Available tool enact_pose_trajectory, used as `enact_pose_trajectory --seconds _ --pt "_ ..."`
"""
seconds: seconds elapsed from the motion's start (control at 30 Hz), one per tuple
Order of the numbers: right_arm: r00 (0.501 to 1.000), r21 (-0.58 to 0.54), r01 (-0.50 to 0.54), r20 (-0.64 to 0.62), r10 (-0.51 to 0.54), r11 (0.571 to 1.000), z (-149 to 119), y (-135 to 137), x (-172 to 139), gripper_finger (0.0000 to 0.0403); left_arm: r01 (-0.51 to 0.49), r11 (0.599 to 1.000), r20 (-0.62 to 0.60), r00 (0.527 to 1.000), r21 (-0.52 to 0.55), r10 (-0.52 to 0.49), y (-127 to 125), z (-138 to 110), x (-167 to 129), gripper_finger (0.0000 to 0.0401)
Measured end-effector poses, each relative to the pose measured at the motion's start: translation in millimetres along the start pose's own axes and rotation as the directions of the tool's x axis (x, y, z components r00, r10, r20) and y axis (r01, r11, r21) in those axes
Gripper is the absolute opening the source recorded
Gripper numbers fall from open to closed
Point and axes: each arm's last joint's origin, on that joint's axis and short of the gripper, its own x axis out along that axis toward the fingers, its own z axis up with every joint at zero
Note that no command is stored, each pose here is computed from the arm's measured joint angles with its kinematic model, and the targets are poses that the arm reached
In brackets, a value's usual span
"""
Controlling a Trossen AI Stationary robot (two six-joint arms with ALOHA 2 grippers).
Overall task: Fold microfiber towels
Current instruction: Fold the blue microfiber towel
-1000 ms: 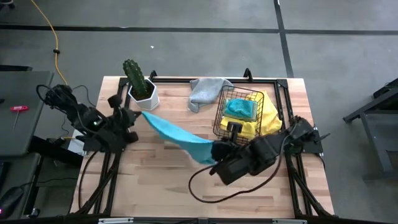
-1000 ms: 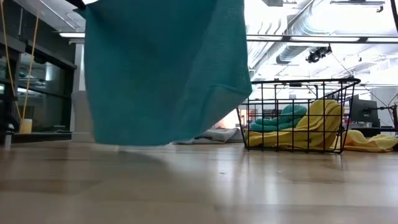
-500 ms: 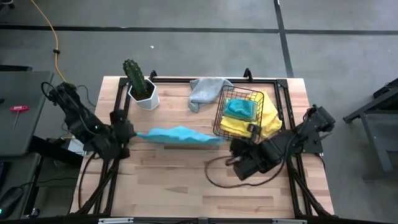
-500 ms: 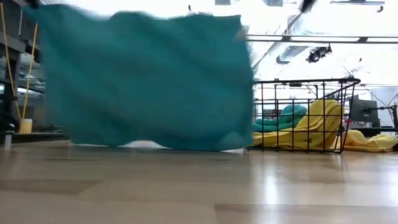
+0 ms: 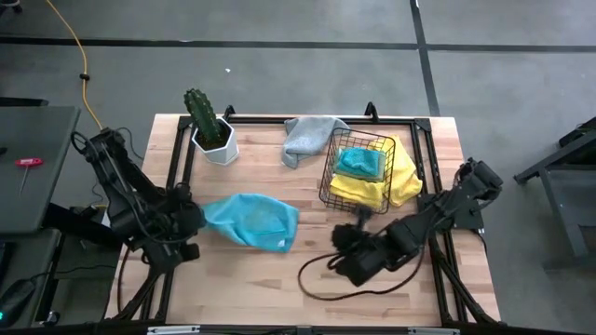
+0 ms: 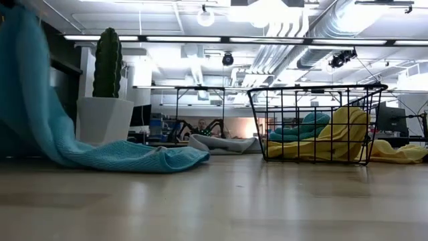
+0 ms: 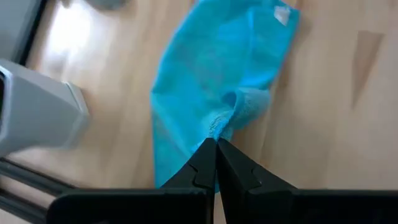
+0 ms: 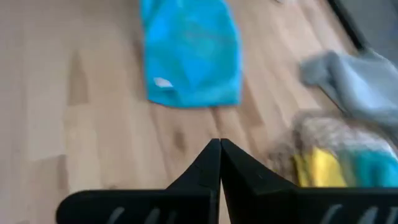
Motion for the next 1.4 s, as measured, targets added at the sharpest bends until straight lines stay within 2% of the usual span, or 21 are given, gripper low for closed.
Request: enact_pose_trajectory --seconds 0.17,0.3,0.4,0.57,0.7,0.8,0.93,1.07,1.17,1.3,1.4 --pt "0.996 -0.105 -0.088 0.027 0.091 0.991 14.1 16.5 36.1 0.0000 0.099 0.995 0.000 0.995 -0.029 -0.099 -13.8 -5.3 -0.8 0.0000" --pt "0.993 -0.179 -0.119 -0.005 0.120 0.977 16.2 23.3 63.8 0.0000 0.233 0.971 -0.005 0.972 -0.042 -0.234 -45.6 -15.2 12.6 0.0000" --pt "0.993 -0.182 -0.116 -0.023 0.113 0.976 16.3 22.5 73.1 0.0000 0.270 0.963 -0.024 0.962 -0.025 -0.271 -70.7 -27.9 30.9 0.0000" --pt "0.993 -0.163 -0.118 -0.014 0.117 0.980 18.1 22.1 74.7 0.0000 0.188 0.982 -0.153 0.970 -0.033 -0.191 -101.4 -51.5 68.4 0.0000" --pt "0.989 -0.106 -0.147 -0.029 0.145 0.983 18.6 22.9 79.2 0.0000 0.098 0.995 -0.290 0.952 -0.010 -0.097 -120.0 -69.7 93.7 0.0000" --pt "0.986 -0.103 -0.162 -0.050 0.157 0.982 17.6 26.4 96.4 0.0000 0.055 0.998 -0.354 0.934 0.024 -0.043 -133.1 -81.6 111.5 0.0000" --pt "0.991 -0.130 -0.134 -0.049 0.128 0.982 16.1 30.6 135.0 0.0000 0.048 0.997 -0.410 0.912 0.055 -0.021 -148.1 -91.4 130.8 0.0000" --pt "0.997 -0.092 -0.075 -0.001 0.076 0.993 18.6 27.2 177.4 0.0000 0.036 0.995 -0.419 0.908 0.096 0.008 -154.1 -95.0 136.7 0.0000" --pt "0.997 -0.071 -0.076 0.015 0.077 0.995 18.6 22.8 207.2 0.0000 0.024 0.994 -0.394 0.919 0.106 0.020 -155.5 -91.9 133.5 0.0002" --pt "0.983 -0.064 -0.163 -0.093 0.157 0.985 4.0 21.9 236.2 0.0000 0.022 0.994 -0.334 0.942 0.106 0.015 -153.5 -82.6 121.1 0.0009" --pt "0.965 -0.065 -0.231 -0.143 0.220 0.971 -5.0 31.8 238.0 0.0000 0.040 0.994 -0.281 0.960 0.106 -0.009 -150.8 -74.5 110.2 0.0017"
